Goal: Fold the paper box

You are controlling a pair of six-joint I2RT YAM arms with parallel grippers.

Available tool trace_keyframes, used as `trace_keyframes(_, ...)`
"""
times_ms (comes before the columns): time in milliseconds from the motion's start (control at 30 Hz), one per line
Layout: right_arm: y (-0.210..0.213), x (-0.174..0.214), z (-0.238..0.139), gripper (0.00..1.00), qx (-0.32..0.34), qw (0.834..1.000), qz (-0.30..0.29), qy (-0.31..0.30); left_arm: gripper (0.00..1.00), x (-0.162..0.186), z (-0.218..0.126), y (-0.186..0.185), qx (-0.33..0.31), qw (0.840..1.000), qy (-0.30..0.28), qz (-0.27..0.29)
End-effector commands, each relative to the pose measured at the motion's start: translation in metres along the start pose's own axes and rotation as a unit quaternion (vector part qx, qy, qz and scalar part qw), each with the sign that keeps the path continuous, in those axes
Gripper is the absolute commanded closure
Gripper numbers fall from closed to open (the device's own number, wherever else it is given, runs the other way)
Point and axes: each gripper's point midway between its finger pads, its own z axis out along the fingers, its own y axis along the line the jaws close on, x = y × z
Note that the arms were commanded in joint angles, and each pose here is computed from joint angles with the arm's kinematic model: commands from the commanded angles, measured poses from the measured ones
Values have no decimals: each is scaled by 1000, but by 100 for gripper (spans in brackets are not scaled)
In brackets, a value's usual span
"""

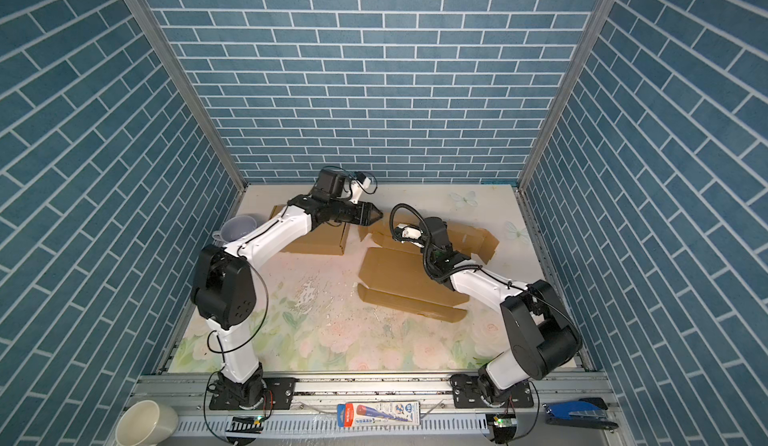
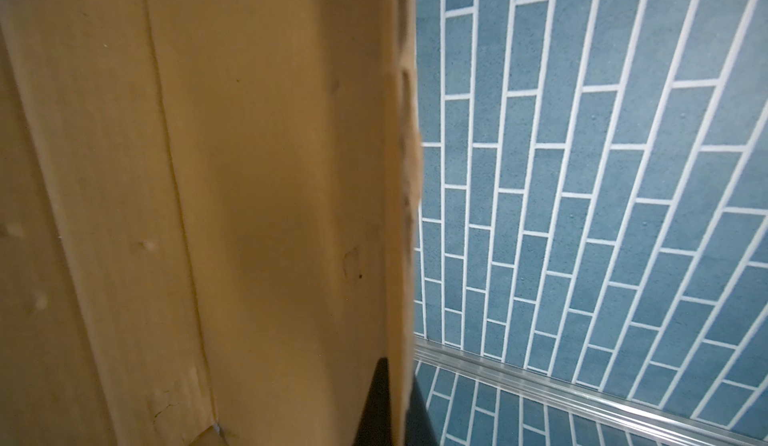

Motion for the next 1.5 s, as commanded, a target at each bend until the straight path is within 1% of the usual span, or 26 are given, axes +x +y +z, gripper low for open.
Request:
trace_keyframes(0,3,-1,-5,100,-26,999,9,-20,35,-36,-45,2,16,997,-70,19)
trace_keyframes(100,-2,1,-8,100,-36,999,20,-27,34,-41,-60,33,-5,995,-96,7)
trace_keyframes(167,-3,0,-10,100,-46,998,23,-38,35,-40,-60,62,-41,993,-106,15)
trace_keyframes(233,-4,-1,-12,100,-52,997,27,-48,35,-34,-50,86,-73,992,-92,37)
trace_keyframes(267,-4,-1,-13,100,-55,997,28,-52,35,-32,-45,93,-81,992,-82,50)
trace_keyframes(333,-6,0,-16,100,-62,996,36,-61,35,-28,-31,103,-85,992,-63,64)
trace_keyframes(400,-7,1,-19,100,-71,994,41,-70,35,-27,-19,107,-80,992,-55,78)
trace_keyframes(467,-6,0,-22,100,-80,993,46,-78,34,-22,-7,102,-65,990,-48,112)
trace_keyframes(500,-5,1,-22,100,-86,992,48,-80,33,-15,0,96,-57,988,-37,138)
trace_keyframes(633,-1,2,-24,100,-102,989,59,-88,28,17,19,74,-24,974,13,226)
trace_keyframes(800,2,3,-22,100,-123,985,72,-96,28,39,29,64,14,965,41,260)
trace_keyframes(867,4,2,-21,100,-129,984,74,-100,28,51,33,56,35,958,60,280)
trace_keyframes(933,6,1,-19,100,-135,983,72,-99,29,68,36,50,48,947,90,306)
trace_keyframes(1067,10,5,-14,100,-134,985,63,-85,29,90,33,44,56,935,135,322)
trace_keyframes(1133,13,6,-12,100,-132,986,58,-79,29,98,30,46,54,934,147,321)
trace_keyframes(1233,16,5,-11,100,-134,986,57,-78,29,106,28,41,64,936,150,312)
trace_keyframes(1367,19,2,-9,100,-137,986,55,-78,27,121,32,30,81,933,157,314)
trace_keyframes(1467,19,0,-8,100,-139,986,53,-79,27,126,35,31,84,933,159,310)
